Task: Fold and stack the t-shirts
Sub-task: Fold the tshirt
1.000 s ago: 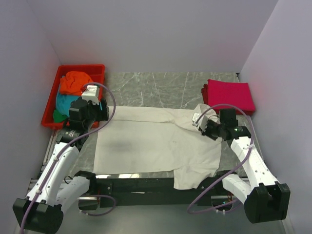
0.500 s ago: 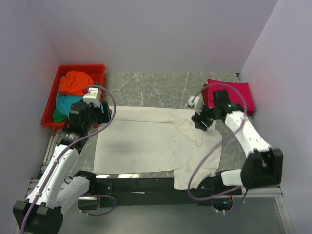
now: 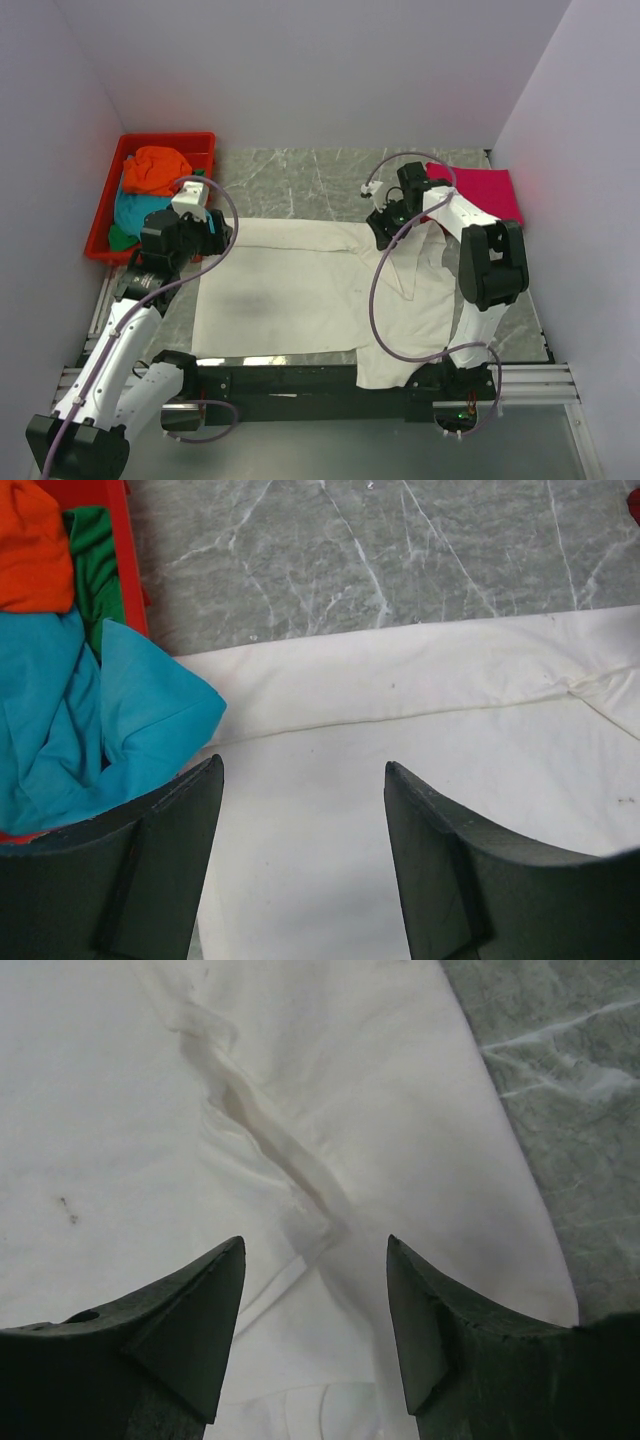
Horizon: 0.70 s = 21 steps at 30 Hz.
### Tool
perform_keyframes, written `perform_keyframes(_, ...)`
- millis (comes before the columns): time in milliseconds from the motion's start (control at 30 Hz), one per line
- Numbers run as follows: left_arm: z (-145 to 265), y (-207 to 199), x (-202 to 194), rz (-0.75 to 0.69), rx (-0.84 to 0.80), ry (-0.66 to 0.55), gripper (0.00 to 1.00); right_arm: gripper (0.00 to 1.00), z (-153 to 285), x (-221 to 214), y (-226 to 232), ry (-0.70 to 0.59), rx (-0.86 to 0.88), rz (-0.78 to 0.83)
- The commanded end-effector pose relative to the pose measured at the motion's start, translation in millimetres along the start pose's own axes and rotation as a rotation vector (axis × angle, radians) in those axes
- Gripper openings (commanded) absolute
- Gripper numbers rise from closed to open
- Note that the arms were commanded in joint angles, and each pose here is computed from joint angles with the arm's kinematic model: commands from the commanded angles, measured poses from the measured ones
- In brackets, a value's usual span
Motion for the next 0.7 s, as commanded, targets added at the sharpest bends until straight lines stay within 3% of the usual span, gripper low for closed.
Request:
perform_keyframes(0,-1,-5,8,0.003,-0.045,-0.039,0.71,0.65,-1,5,-1,0.013,-0.009,-0.012)
perform_keyframes(167,-2,-5,8,0.003,-0.046,-0.038,0.71,0.55,-10,4,1,0.045,0.028,-0.006)
perform_keyframes(300,-2,-5,8,0.001,-0.044,-0.036,0.71,0.54,-15,3,3,0.060,0.040,-0.002)
perform_keyframes(367,-2,-5,7,0.002,-0.044,-0.035,0.71,0.46,-16,6,4,0.060,0.042,0.009)
perform_keyframes(400,-2,-4,7,0.001,-0.043,-0.035,0.71,0.40,-14,6,5,0.056,0.043,0.010)
perform_keyframes(433,-2,-4,8,0.001,-0.041,-0.037,0.71,0.28,-14,7,7,0.053,0.044,0.016)
perform_keyframes(533,-2,-4,7,0.002,-0.041,-0.034,0.71,0.11,-5,12,12,0.036,0.033,0.039)
perform_keyframes(667,-4,-5,6,0.001,-0.045,-0.026,0.71,0.06,7,17,22,0.019,0.017,0.069)
Point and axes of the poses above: each gripper's point midway between its finger pads, its own z axis back along the fingers, its own y axis along the line the jaws close on, x = y × z, the point moved 9 cm from there along z, back along the fingers
